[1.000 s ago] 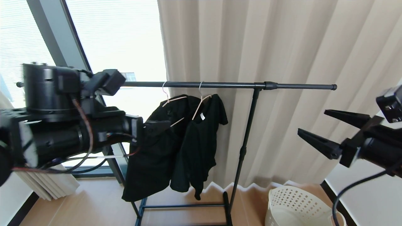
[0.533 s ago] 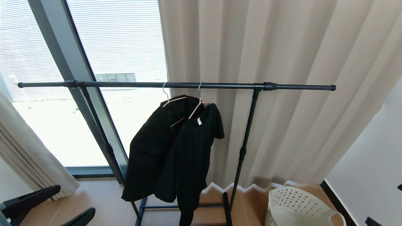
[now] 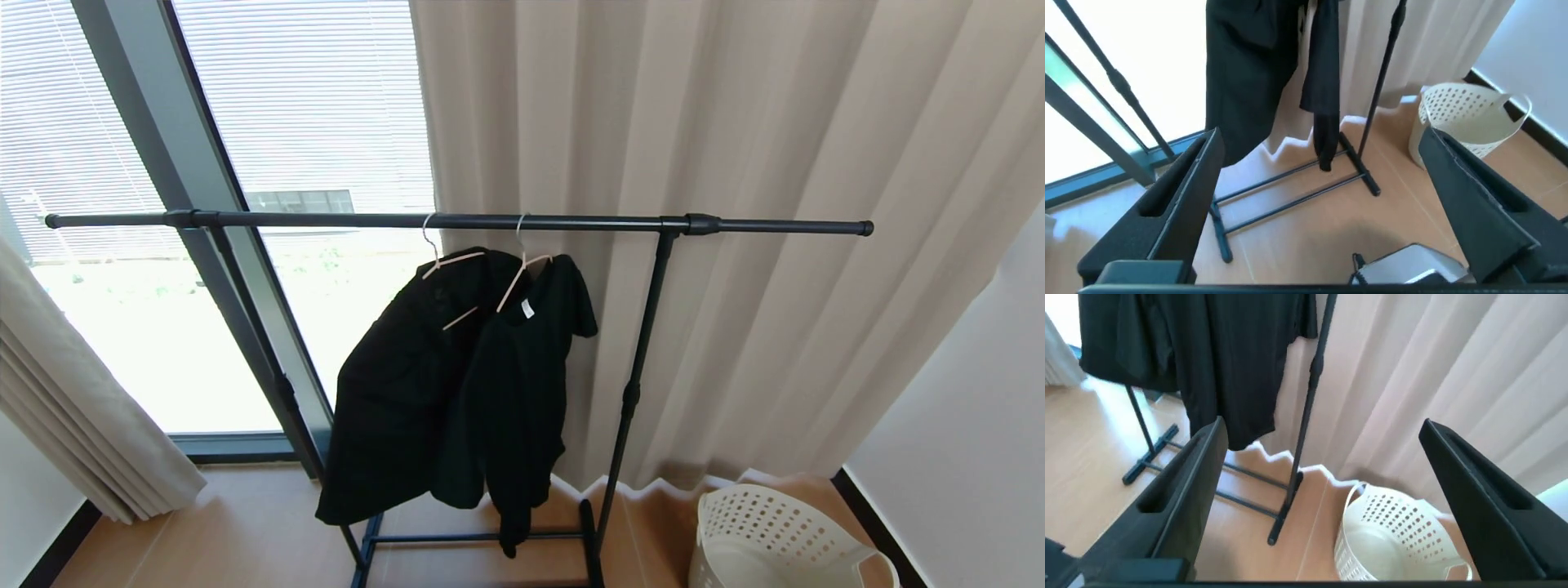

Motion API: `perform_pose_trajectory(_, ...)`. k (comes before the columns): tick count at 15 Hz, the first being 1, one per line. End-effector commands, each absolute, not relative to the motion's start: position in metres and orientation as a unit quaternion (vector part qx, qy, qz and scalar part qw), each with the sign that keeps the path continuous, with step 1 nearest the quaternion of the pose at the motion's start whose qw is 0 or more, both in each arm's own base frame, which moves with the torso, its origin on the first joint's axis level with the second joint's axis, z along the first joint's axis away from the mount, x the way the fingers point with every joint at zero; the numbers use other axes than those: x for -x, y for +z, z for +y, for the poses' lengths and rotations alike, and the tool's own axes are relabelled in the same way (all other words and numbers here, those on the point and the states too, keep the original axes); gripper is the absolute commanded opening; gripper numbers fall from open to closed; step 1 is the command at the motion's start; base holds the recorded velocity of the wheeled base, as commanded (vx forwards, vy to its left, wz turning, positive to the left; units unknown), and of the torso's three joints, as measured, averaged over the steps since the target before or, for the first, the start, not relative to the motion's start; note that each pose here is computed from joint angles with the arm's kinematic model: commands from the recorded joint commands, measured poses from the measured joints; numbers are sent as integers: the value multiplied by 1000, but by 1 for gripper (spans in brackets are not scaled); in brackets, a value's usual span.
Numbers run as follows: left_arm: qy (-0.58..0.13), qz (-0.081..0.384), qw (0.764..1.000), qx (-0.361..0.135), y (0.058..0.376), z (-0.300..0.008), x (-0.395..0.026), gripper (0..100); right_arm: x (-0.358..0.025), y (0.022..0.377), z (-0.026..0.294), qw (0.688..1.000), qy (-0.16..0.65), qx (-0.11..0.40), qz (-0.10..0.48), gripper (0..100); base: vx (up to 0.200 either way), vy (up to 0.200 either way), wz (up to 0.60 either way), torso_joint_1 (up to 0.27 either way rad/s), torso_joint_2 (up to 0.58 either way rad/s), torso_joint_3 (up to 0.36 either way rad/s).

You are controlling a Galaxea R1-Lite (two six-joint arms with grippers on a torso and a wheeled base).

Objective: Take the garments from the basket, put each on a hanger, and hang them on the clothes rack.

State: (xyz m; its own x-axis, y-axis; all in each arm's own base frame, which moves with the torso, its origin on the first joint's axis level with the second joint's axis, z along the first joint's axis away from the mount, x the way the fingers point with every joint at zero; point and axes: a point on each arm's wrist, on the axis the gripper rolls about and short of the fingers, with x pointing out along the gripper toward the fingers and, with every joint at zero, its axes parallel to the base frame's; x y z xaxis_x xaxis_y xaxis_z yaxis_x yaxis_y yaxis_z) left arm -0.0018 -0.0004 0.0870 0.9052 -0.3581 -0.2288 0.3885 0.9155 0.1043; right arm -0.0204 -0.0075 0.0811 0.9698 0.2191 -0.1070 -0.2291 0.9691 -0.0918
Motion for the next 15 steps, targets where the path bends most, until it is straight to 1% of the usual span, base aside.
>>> perform_pose_trajectory(1,-129,60,987,-79,79,2,14,100,21,80,-10,996,73,44,39,100,0,0,0,0,0,0)
perform_pose_trajectory(2,-80,61,992,-81,80,0,15,100,21,80,-10,997,59,38,38,100,0,0,0,0,0,0)
perform_pose_trajectory(3,-54,52,994,-84,79,0,16,100,21,80,-10,997,57,31,36,100,0,0,0,0,0,0)
perform_pose_trajectory(4,-40,29,995,-84,78,-1,20,100,21,80,-10,997,54,29,36,100,0,0,0,0,0,0)
perform_pose_trajectory(5,-44,2,996,-82,77,-2,24,100,21,81,-11,998,47,27,36,100,0,0,0,0,0,0)
perform_pose_trajectory(8,-55,7,998,-34,76,-2,24,100,20,80,-12,999,20,21,37,100,0,0,0,0,0,0)
perform_pose_trajectory(10,-50,7,999,-18,77,-2,24,100,20,80,-13,999,-10,2,31,100,0,0,0,0,0,0)
perform_pose_trajectory(11,-53,8,999,9,77,-2,24,100,19,80,-14,999,-27,-5,28,100,0,0,0,0,0,0)
perform_pose_trajectory(12,-54,7,999,7,78,-2,25,100,19,80,-14,999,-30,-12,27,100,0,0,0,0,0,0)
perform_pose_trajectory(14,-57,8,998,0,77,-2,24,100,19,80,-13,999,-26,-8,32,100,0,0,0,0,0,0)
perform_pose_trajectory(15,-57,8,998,-3,77,-2,24,100,15,80,-12,999,-12,-1,52,100,0,0,0,0,0,0)
